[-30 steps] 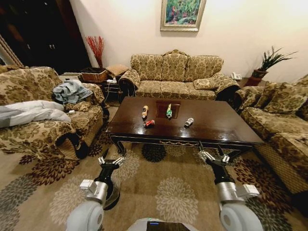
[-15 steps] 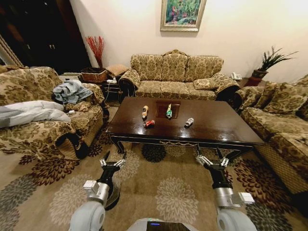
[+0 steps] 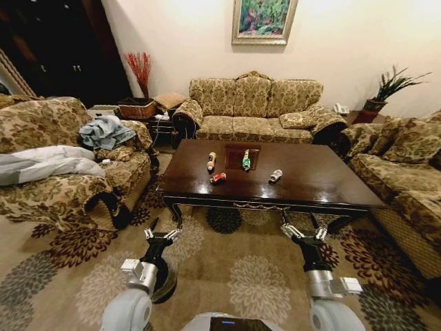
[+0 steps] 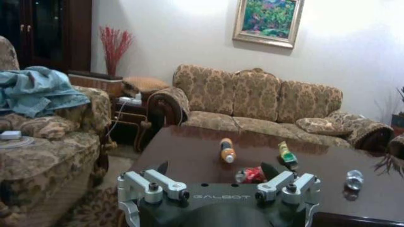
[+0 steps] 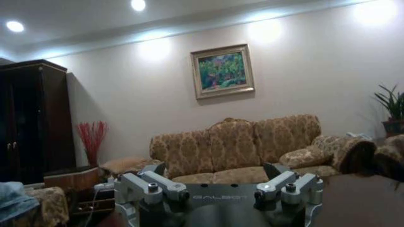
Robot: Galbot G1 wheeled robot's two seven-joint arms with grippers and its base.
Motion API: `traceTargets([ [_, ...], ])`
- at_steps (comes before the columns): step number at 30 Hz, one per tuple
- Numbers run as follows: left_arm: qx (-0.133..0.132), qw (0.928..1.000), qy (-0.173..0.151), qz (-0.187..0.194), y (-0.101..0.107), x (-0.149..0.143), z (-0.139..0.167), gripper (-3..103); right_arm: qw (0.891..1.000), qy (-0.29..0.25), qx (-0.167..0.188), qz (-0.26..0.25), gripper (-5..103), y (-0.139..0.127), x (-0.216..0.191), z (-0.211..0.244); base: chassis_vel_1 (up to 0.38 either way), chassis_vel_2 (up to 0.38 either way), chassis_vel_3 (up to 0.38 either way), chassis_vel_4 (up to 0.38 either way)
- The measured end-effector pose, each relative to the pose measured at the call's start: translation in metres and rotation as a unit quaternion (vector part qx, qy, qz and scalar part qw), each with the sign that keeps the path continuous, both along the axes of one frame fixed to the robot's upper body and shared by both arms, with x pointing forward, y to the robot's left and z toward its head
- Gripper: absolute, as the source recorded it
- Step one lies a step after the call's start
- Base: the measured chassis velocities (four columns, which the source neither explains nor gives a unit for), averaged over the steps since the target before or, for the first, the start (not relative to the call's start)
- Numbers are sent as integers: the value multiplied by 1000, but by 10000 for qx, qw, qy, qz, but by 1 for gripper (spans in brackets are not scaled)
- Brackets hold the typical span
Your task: Move to the front of the table and place the trash on the table into the trash bin.
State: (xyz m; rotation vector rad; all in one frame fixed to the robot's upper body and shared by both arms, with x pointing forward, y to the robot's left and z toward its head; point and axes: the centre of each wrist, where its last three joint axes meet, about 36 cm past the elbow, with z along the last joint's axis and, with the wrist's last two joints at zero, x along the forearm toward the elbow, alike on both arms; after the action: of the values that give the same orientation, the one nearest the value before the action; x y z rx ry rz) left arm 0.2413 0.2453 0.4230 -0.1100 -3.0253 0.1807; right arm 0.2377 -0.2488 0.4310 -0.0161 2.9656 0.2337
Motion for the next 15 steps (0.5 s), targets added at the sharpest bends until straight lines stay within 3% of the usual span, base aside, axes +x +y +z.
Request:
traceTargets([
  [6,52,9999,-121,-97,2,1,-6,97,10000,-39,46,-44,100,1,-1,-4,212,220,-198,-198],
  [8,99,9998,-124,-125,2,1,-6,94,10000,-36,41,-46,100,0,-1,-4,55,58,-80,-117],
  [15,284,9994,-110,-171,-2,0,-9,100,9999,-22,54,-86,100,-3,-3,-4,-2,2,1,-2],
])
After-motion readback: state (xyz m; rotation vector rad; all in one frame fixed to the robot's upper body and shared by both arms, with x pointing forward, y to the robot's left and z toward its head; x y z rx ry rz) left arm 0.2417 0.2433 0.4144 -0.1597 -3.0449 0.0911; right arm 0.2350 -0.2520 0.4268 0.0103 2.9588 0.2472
